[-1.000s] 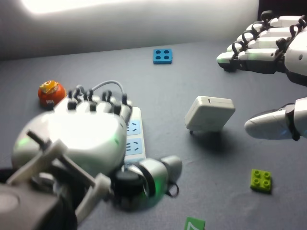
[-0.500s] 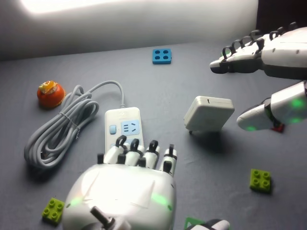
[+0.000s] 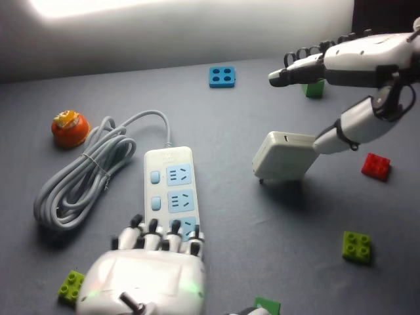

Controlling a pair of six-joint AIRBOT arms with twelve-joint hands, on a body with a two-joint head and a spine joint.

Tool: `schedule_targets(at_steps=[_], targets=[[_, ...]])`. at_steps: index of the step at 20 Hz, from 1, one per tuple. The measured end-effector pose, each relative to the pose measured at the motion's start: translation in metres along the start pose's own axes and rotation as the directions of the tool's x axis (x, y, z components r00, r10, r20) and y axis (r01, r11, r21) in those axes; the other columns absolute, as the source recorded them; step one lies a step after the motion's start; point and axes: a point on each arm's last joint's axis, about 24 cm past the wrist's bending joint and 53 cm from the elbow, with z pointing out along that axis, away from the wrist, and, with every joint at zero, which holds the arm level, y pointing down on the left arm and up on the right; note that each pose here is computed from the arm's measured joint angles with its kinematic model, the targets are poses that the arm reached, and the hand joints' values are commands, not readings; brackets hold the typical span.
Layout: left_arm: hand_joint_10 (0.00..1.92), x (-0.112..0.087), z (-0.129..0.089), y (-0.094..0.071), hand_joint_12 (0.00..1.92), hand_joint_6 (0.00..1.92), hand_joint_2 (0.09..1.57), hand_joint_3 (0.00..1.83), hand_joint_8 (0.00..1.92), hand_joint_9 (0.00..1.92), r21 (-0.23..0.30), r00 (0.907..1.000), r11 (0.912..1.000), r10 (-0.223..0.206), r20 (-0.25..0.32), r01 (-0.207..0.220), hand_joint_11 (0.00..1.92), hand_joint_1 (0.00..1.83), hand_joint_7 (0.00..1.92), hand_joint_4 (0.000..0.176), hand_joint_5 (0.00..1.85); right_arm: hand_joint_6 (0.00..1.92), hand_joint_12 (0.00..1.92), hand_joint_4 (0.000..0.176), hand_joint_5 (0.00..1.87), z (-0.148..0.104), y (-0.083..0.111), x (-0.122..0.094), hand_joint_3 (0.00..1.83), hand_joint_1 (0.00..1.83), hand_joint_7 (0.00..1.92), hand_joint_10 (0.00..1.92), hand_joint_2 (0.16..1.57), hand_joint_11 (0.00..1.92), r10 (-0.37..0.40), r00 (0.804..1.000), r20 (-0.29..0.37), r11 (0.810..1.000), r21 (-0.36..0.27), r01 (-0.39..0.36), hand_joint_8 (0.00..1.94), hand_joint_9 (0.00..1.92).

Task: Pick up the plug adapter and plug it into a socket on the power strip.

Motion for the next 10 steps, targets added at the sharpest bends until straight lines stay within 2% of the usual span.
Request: schedule_targets(at_steps=[2, 6, 9, 10], targets=[[0.00, 0.008, 0.004, -0.008, 0.24, 0.00, 1.20, 0.00, 0.00, 0.09, 0.014, 0.9999, 0.9999, 0.001, -0.016, 0.000, 0.00, 0.00, 0.08, 0.000, 0.09, 0.01, 0.52, 0.000, 0.18, 0.005, 0.001, 0.006, 0.00, 1.10, 0.17, 0.01, 1.04, 0.00, 0.032, 0.999, -0.015, 0.999, 0.002, -0.032, 0.01, 0.17], [0.00, 0.021, 0.005, -0.020, 0.24, 0.00, 1.21, 0.00, 0.00, 0.09, 0.042, 0.9989, 0.9991, 0.000, -0.046, 0.002, 0.00, 0.00, 0.08, 0.000, 0.09, 0.01, 0.51, 0.000, 0.19, 0.013, -0.005, 0.014, 0.00, 1.09, 0.17, 0.00, 1.06, 0.00, 0.140, 0.989, -0.043, 0.990, 0.034, -0.139, 0.00, 0.17], [0.00, 0.021, 0.010, -0.020, 0.20, 0.00, 1.21, 0.00, 0.00, 0.07, 0.034, 0.9991, 0.9994, -0.008, -0.042, 0.010, 0.00, 0.00, 0.06, 0.000, 0.08, 0.01, 0.58, 0.000, 0.24, 0.020, -0.017, 0.014, 0.00, 1.10, 0.19, 0.00, 1.05, 0.00, 0.178, 0.983, -0.038, 0.983, 0.061, -0.176, 0.00, 0.19], [0.00, 0.019, 0.013, -0.018, 0.17, 0.00, 1.22, 0.00, 0.00, 0.07, 0.025, 0.9994, 0.9996, -0.012, -0.033, 0.013, 0.00, 0.00, 0.05, 0.000, 0.07, 0.00, 0.54, 0.000, 0.21, 0.022, -0.021, 0.015, 0.00, 1.05, 0.17, 0.00, 1.06, 0.00, 0.180, 0.983, -0.039, 0.982, 0.070, -0.177, 0.00, 0.17]])
